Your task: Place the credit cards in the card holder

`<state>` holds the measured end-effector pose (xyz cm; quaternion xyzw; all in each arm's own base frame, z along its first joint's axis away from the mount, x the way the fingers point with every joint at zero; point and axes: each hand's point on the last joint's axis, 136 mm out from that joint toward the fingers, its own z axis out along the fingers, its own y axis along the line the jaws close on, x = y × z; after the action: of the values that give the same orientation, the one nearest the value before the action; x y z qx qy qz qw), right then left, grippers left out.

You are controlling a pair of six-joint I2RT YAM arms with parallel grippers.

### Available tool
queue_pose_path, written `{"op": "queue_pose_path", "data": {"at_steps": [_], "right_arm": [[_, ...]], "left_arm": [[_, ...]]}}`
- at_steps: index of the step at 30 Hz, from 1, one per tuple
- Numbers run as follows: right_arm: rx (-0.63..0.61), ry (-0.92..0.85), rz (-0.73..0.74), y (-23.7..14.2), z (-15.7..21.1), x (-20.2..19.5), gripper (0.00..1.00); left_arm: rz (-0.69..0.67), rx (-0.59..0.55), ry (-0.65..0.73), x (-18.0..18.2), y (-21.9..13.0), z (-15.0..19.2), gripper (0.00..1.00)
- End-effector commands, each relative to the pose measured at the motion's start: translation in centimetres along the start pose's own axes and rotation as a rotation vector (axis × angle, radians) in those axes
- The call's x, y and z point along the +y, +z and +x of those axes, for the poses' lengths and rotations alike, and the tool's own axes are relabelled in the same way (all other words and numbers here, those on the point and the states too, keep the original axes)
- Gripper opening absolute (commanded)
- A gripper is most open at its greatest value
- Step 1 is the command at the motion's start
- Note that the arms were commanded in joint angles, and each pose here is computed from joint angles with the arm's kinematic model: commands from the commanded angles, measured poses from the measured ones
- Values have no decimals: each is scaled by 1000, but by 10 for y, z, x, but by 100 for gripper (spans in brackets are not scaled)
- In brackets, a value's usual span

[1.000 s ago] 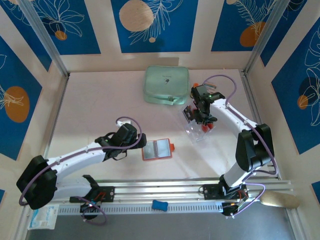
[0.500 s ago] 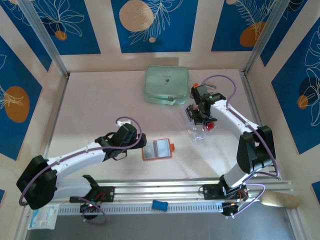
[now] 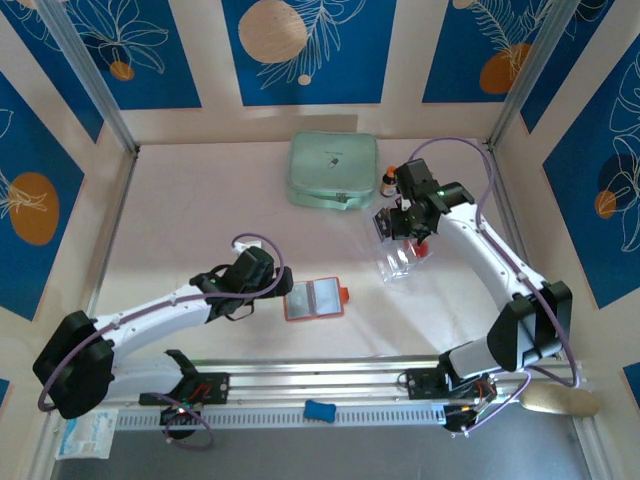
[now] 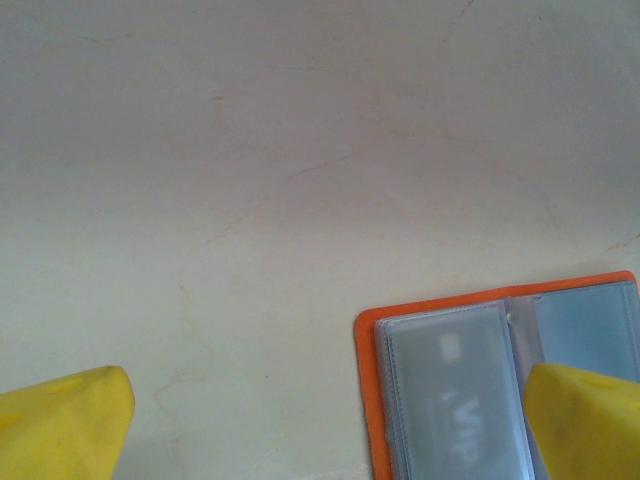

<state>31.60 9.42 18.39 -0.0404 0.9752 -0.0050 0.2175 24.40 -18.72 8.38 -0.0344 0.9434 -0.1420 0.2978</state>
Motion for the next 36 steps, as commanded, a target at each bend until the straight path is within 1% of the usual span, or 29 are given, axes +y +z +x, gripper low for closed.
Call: {"op": "queue_pose_path", "data": {"at_steps": [1,6,10,16,19,28,36], "right_arm": [[-61,20,-122,-32,-7,17,0],[-128,76,-275,-53,-11,37,0],[-164,145,-454,-59,-8,62,0],[-167,257,-735,-40,12,104,0],[-164,289,-803,-25,27,120,0],[-137,310,-851,20,73,158,0],[-92,297,-837,48,93,181,0]], "left_arm": [[1,2,26,-4,-6,-5,100],[-6,4,36,-5,-6,-7,100],[-6,15,46,-8,-5,-7,100],[-1,41,60,-12,-1,-5,100],[1,66,75,-14,3,-1,100],[2,145,111,-17,19,18,100],[-20,191,159,-16,27,39,100]]}}
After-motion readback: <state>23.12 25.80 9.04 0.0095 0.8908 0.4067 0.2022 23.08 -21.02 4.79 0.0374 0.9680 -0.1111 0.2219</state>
